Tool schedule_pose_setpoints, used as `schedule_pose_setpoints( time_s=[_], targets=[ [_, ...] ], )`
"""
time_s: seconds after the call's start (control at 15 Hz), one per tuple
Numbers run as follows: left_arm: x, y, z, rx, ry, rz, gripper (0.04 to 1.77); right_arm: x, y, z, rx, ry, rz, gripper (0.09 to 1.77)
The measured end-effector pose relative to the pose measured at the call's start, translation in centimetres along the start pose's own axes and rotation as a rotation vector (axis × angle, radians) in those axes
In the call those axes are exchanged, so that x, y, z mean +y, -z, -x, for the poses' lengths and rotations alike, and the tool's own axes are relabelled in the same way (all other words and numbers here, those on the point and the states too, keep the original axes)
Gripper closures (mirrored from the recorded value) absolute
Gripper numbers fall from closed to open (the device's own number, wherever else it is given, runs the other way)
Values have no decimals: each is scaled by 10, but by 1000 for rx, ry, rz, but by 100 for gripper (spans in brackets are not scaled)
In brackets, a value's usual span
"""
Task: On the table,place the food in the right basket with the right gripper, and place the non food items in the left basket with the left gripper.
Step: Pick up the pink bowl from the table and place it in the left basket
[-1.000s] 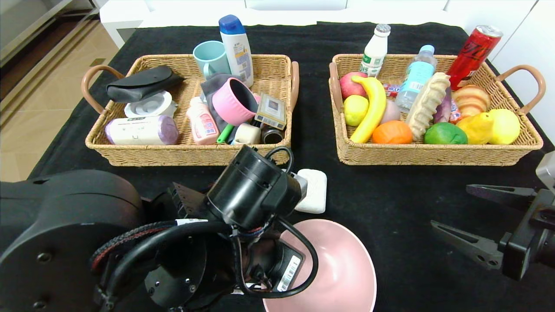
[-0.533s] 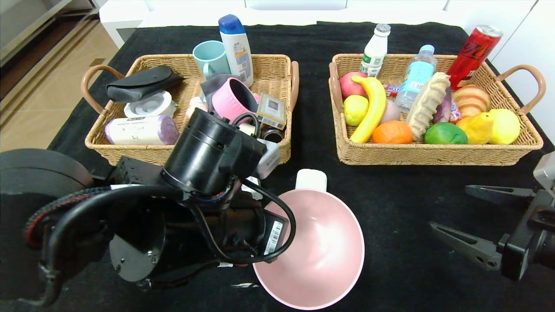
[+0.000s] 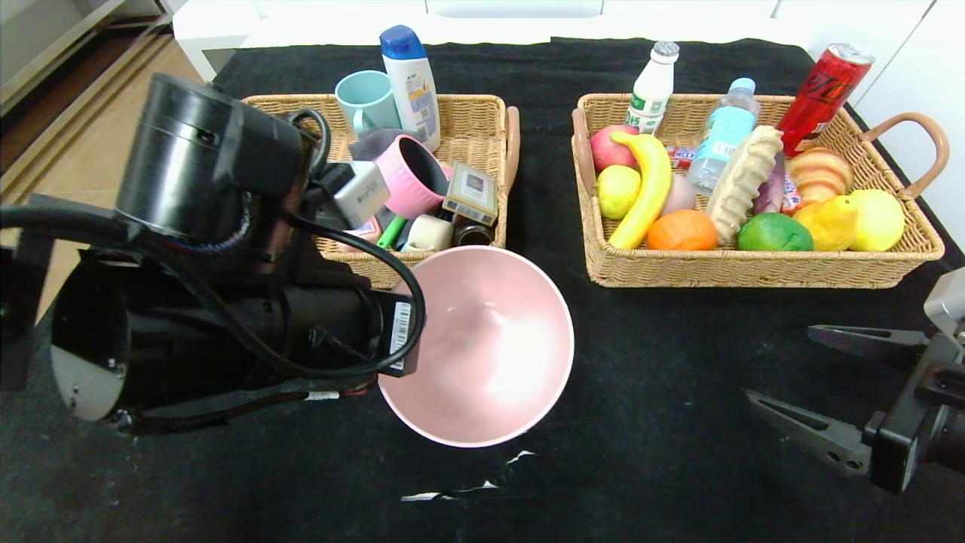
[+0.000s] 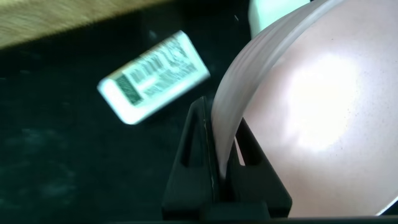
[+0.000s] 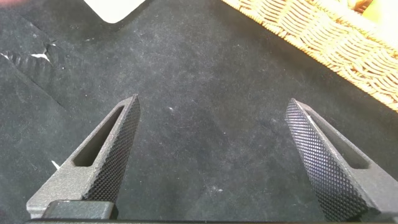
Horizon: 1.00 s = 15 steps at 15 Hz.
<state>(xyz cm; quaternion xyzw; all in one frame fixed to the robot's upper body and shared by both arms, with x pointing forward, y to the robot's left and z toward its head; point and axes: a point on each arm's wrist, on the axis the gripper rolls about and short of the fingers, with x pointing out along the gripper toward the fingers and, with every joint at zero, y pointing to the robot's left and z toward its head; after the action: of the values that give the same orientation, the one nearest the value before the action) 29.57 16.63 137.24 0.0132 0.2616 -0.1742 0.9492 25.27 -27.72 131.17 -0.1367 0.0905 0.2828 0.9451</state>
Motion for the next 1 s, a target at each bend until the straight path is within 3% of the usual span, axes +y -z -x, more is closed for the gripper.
schedule_pose_setpoints(
  time_s=[0.6,1.0],
  targets=[
    [63,-37,45,-199,-182,102,163,2,1,0,2,-10,2,15],
    [92,-56,51,-266,-295,154,163,2,0,3,-8,-7,4,15]
  ],
)
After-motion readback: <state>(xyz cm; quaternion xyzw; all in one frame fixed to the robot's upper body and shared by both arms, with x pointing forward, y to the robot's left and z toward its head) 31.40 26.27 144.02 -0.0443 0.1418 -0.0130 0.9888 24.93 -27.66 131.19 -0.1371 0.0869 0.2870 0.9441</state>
